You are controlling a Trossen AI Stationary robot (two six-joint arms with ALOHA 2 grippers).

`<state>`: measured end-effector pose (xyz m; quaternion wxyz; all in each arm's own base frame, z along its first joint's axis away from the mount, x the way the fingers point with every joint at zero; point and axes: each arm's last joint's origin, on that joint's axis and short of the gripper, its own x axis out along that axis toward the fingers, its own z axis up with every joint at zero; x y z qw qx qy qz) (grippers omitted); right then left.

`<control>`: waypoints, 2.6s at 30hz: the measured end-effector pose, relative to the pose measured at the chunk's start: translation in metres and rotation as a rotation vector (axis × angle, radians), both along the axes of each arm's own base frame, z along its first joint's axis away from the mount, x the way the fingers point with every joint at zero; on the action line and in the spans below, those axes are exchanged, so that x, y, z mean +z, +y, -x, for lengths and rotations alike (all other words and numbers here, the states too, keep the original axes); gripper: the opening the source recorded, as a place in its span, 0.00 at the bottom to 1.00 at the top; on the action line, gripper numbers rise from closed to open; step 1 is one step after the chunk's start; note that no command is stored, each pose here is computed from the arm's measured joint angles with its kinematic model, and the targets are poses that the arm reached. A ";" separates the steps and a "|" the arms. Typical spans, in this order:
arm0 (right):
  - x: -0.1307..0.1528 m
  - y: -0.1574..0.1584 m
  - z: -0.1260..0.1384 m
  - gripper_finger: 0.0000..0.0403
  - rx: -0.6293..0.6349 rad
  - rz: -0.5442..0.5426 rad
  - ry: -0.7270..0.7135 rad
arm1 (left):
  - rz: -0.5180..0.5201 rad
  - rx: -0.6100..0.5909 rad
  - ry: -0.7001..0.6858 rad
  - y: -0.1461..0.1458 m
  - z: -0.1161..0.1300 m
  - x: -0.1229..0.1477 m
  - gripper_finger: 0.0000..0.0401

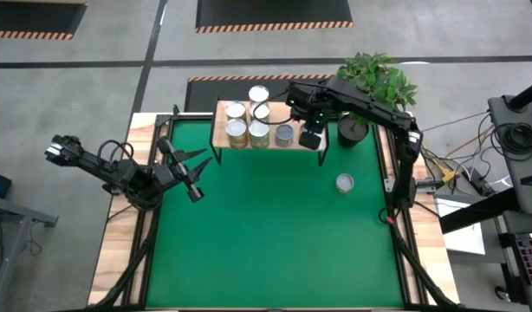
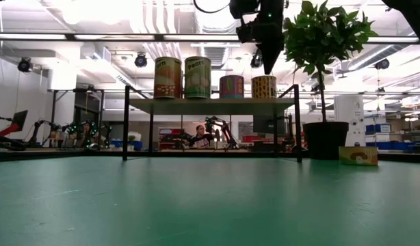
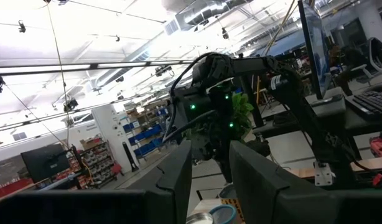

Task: Pick and place cans onto a shelf
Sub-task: Put the small canned beans on the shelf

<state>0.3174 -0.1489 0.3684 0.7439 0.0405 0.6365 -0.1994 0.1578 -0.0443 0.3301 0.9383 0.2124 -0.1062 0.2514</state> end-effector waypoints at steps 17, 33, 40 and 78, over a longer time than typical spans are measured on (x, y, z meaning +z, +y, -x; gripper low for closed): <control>-0.007 0.005 -0.013 0.02 0.055 0.007 -0.065 | 0.000 0.000 0.000 0.000 0.000 0.000 0.23; -0.012 0.008 -0.009 0.02 0.042 -0.051 -0.018 | 0.000 0.000 0.000 0.000 0.000 0.000 0.23; -0.021 0.008 -0.013 0.02 0.019 -0.060 -0.024 | 0.000 0.000 0.000 0.000 0.000 0.000 0.23; 0.011 0.027 -0.010 0.02 0.040 -0.063 -0.145 | 0.002 -0.001 -0.004 0.000 0.000 0.000 0.23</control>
